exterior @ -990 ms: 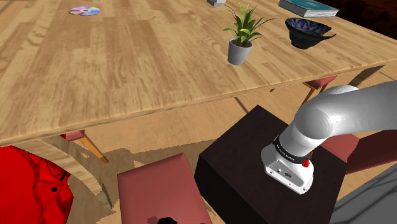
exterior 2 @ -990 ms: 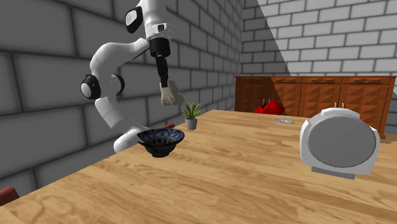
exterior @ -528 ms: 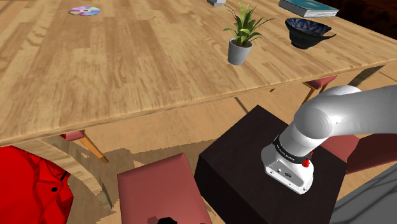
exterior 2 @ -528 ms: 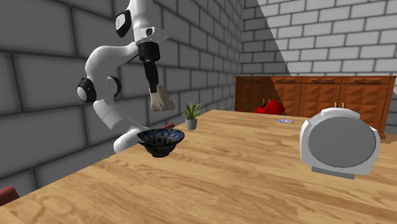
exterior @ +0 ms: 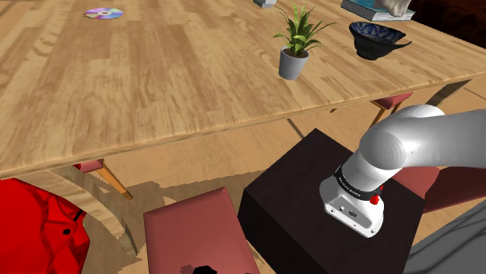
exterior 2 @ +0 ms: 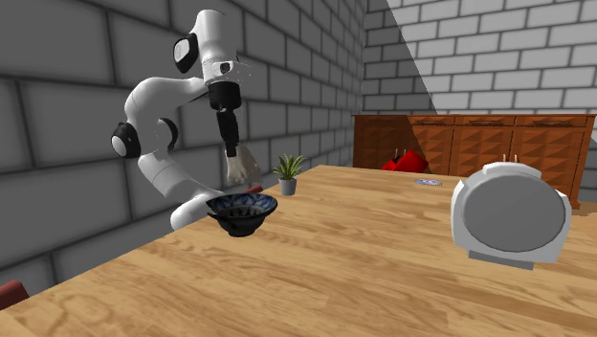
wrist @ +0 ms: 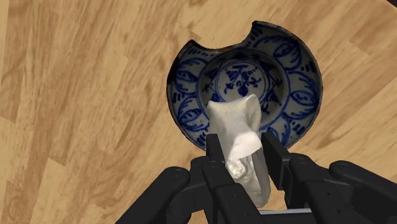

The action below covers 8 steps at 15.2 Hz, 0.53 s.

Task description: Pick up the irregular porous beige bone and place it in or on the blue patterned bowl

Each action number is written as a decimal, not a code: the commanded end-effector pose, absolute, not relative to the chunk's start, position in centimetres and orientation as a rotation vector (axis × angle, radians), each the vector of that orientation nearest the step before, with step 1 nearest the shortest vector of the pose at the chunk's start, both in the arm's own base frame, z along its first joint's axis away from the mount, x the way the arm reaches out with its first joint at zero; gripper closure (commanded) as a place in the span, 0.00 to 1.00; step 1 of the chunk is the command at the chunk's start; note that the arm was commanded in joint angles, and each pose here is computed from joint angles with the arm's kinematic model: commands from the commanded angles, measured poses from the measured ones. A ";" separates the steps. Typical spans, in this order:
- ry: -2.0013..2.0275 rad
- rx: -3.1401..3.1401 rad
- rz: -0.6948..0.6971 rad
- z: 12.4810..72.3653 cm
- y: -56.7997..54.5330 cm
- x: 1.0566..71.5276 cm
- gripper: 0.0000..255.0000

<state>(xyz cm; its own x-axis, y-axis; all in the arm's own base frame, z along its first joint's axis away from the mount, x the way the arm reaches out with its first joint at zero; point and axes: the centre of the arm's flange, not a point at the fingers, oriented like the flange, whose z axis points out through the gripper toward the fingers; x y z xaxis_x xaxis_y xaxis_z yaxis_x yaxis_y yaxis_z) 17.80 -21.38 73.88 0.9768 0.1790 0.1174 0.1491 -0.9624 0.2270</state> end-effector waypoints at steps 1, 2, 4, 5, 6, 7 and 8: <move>0.244 2.905 0.202 72.8 -21.3 17.8 1.00; 0.244 2.905 0.202 72.2 -21.3 17.8 1.00; 0.244 2.905 0.202 71.2 -21.3 17.8 1.00; 0.244 2.905 0.202 70.6 -21.3 17.8 1.00; 0.244 2.905 0.202 70.1 -21.3 17.8 1.00; 0.244 2.905 0.202 69.6 -21.3 17.8 1.00; 0.244 2.905 0.202 69.3 -21.3 17.8 1.00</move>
<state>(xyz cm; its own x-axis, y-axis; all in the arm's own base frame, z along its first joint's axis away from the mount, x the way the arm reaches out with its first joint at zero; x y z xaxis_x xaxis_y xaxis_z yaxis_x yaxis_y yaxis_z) 17.86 -21.22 69.64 0.9768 0.1791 0.1173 0.1492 -0.9624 0.2270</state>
